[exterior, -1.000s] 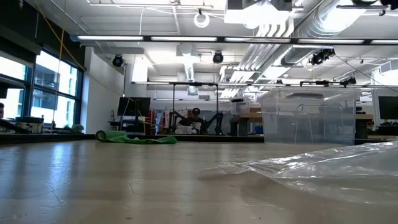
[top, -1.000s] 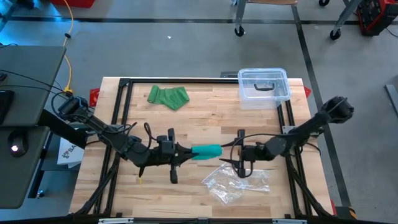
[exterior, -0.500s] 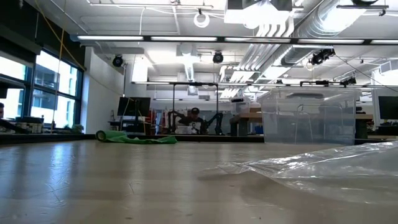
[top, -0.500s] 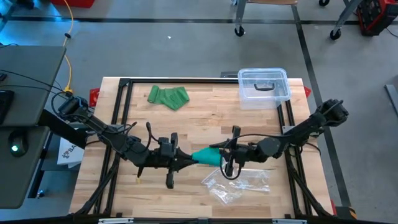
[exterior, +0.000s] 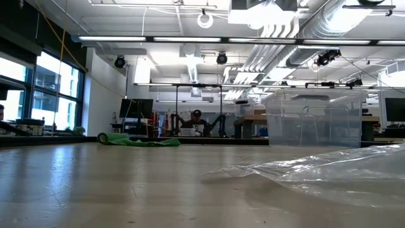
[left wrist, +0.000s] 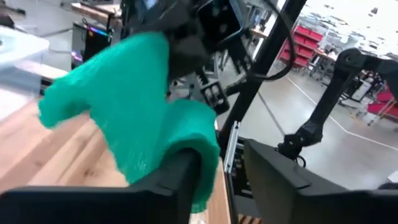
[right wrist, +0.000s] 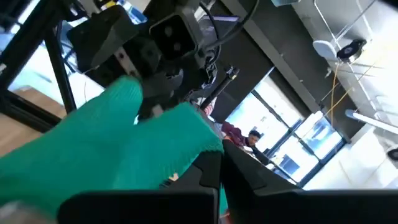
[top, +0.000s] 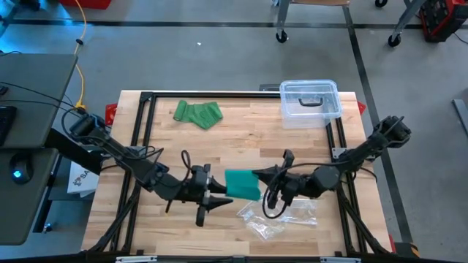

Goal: Roll bandage
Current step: Roll the blue bandage

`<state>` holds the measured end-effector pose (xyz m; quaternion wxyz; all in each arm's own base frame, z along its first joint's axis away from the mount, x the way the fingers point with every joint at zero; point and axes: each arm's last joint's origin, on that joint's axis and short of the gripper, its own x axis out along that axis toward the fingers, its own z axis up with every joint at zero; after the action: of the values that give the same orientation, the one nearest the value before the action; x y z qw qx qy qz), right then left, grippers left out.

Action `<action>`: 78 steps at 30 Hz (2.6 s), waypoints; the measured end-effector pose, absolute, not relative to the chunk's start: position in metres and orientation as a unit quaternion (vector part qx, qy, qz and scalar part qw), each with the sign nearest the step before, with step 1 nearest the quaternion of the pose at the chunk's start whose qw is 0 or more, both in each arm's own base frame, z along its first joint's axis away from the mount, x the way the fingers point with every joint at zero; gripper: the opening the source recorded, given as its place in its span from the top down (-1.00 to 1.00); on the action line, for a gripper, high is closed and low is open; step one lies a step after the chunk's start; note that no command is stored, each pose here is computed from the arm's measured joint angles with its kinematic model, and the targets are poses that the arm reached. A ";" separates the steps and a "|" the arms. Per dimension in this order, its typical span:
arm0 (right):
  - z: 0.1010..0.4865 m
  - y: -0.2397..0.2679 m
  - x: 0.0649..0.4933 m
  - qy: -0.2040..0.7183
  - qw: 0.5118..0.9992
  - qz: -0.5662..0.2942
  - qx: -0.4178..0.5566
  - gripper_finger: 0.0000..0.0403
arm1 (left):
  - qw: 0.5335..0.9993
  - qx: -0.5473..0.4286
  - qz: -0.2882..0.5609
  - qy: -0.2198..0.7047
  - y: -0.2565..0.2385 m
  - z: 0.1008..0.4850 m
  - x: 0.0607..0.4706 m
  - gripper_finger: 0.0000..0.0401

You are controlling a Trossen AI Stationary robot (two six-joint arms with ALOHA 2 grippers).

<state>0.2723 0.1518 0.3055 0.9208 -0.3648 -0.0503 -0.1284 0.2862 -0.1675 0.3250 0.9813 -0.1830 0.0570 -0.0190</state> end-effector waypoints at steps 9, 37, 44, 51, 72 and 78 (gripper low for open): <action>0.319 0.154 0.278 0.017 0.903 -0.169 -0.394 1.00 | 0.982 -0.168 -0.022 0.086 -0.170 0.301 0.306 0.04; 0.326 0.151 0.274 0.014 0.904 -0.226 -0.361 1.00 | 0.996 -0.071 0.017 0.059 -0.163 0.298 0.315 0.97; 0.348 0.127 0.263 0.043 0.882 -0.314 -0.348 1.00 | 0.993 -0.055 -0.029 0.099 -0.189 0.291 0.299 0.99; 0.365 0.117 0.251 0.004 0.892 -0.295 -0.342 1.00 | 0.989 -0.073 0.006 0.130 -0.196 0.283 0.290 0.99; 0.258 0.108 0.268 0.114 0.978 -0.042 -0.172 1.00 | 0.999 0.047 0.024 0.001 -0.206 0.326 0.268 1.00; 0.232 0.147 0.273 0.062 0.988 0.021 -0.140 1.00 | 0.996 0.063 0.069 -0.008 -0.192 0.329 0.277 1.00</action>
<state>0.2730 0.1472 0.2320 0.9879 -0.1404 0.0623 0.0213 0.2773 -0.1925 0.3291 0.9956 0.0629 -0.0084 0.0693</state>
